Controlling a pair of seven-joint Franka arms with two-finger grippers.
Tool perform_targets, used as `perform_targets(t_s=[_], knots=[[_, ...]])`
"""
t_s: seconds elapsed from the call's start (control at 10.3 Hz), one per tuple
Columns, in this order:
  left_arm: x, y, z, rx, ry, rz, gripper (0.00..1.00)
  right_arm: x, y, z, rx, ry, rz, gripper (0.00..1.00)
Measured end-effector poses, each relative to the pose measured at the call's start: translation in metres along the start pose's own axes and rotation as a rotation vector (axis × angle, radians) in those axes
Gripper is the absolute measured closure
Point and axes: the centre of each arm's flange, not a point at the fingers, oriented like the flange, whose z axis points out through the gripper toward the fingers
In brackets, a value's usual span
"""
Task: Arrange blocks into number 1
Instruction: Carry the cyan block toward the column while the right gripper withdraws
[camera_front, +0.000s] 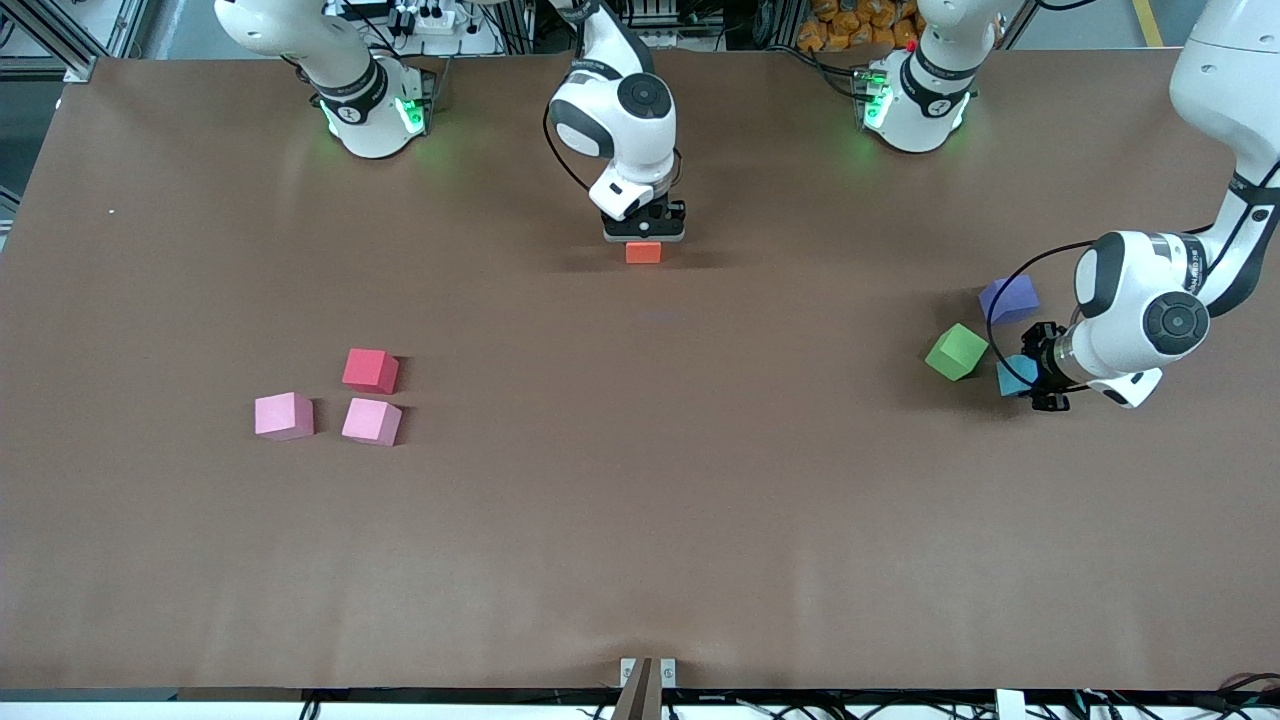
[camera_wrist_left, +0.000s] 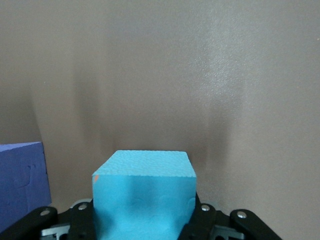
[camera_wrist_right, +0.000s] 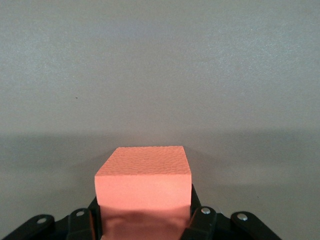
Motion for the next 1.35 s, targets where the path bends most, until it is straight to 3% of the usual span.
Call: perform_targets(t_s=[0.29,0.48,0.77,1.06,1.35], knots=[[-0.028,0.007,-0.021,-0.049,0.03,0.108,0.41,-0.009,-0.005,0.0,0.002,-0.006,-0.013,0.37],[-0.071,0.011,-0.043,-0.091,0.023,0.242,0.41,-0.011,-0.005,0.0,0.001,-0.007,-0.014,0.13],[-0.15,0.006,-0.065,-0.143,0.042,0.461,0.41,-0.011,-0.004,-0.004,0.003,-0.008,-0.011,0.0],[-0.246,-0.017,-0.073,-0.163,0.053,0.648,0.41,-0.004,0.001,-0.032,0.033,0.003,0.022,0.0],[-0.323,-0.047,-0.077,-0.176,0.068,0.84,0.41,0.038,0.047,-0.092,0.029,0.026,0.066,0.0]])
